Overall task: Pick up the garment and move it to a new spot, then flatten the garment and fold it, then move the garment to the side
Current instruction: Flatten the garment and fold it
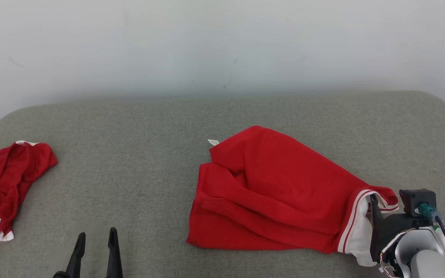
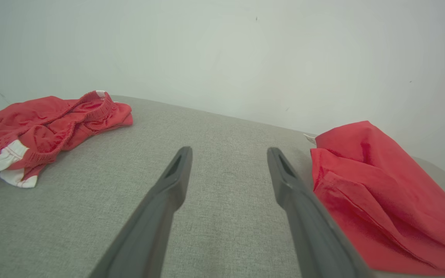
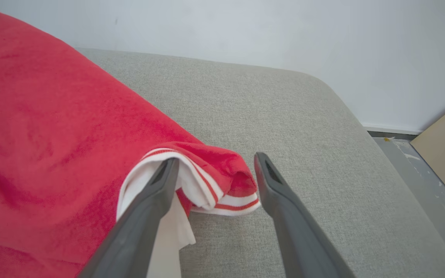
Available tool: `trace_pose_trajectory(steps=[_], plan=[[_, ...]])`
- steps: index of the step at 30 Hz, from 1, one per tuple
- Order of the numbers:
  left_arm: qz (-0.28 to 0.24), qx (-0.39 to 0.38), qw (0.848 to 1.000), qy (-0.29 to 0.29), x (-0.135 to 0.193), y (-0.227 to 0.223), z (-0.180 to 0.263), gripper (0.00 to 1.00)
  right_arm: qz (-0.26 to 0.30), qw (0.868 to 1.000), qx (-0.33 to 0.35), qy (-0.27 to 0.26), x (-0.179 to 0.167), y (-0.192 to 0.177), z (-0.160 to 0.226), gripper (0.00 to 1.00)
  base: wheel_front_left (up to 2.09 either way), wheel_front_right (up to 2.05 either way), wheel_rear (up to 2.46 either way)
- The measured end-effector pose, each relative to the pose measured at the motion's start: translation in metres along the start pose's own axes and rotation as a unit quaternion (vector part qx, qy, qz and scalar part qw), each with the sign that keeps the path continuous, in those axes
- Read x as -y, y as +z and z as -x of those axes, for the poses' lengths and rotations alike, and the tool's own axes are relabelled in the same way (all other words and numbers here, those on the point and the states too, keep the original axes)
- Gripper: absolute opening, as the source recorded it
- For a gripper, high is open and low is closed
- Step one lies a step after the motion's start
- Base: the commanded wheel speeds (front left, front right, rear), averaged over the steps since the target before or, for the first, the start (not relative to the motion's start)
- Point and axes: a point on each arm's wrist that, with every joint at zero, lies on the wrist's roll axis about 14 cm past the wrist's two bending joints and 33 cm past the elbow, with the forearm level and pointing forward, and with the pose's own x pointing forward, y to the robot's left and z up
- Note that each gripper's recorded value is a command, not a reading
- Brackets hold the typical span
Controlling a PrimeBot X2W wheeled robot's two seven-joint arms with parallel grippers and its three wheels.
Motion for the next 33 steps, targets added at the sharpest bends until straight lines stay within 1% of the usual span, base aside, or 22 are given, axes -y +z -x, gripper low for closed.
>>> trace_pose_trajectory(steps=[8,15,18,21,25,30,33], plan=[[0.003,-0.003,1.000,-0.023,0.013,-0.003,-0.007,1.00,-0.037,0.999,0.000,-0.040,0.026,-0.011,0.027,1.00,0.00,0.00,0.00],[0.004,0.000,0.999,-0.032,0.019,-0.001,-0.006,1.00,-0.060,0.996,-0.007,-0.059,0.036,-0.022,0.053,1.00,0.00,0.00,0.00],[0.004,0.002,0.999,-0.033,0.018,0.001,-0.003,1.00,-0.060,0.996,0.015,-0.059,0.036,-0.014,0.062,1.00,0.00,0.00,0.00],[0.004,0.003,1.000,-0.030,0.015,0.002,0.001,1.00,-0.052,0.996,0.061,-0.043,0.025,0.002,0.069,1.00,0.00,0.00,0.00],[0.002,0.008,1.000,-0.024,0.013,0.005,0.002,1.00,-0.056,0.992,0.116,-0.013,0.004,0.016,0.078,1.00,0.00,0.00,0.00],[0.002,0.010,1.000,-0.023,0.012,0.006,0.006,1.00,-0.054,0.982,0.177,0.021,-0.019,0.033,0.088,1.00,0.00,0.00,0.00],[0.001,0.014,1.000,-0.023,0.012,0.009,0.007,1.00,-0.053,0.977,0.202,0.038,-0.031,0.039,0.094,1.00,0.00,0.00,0.00]])
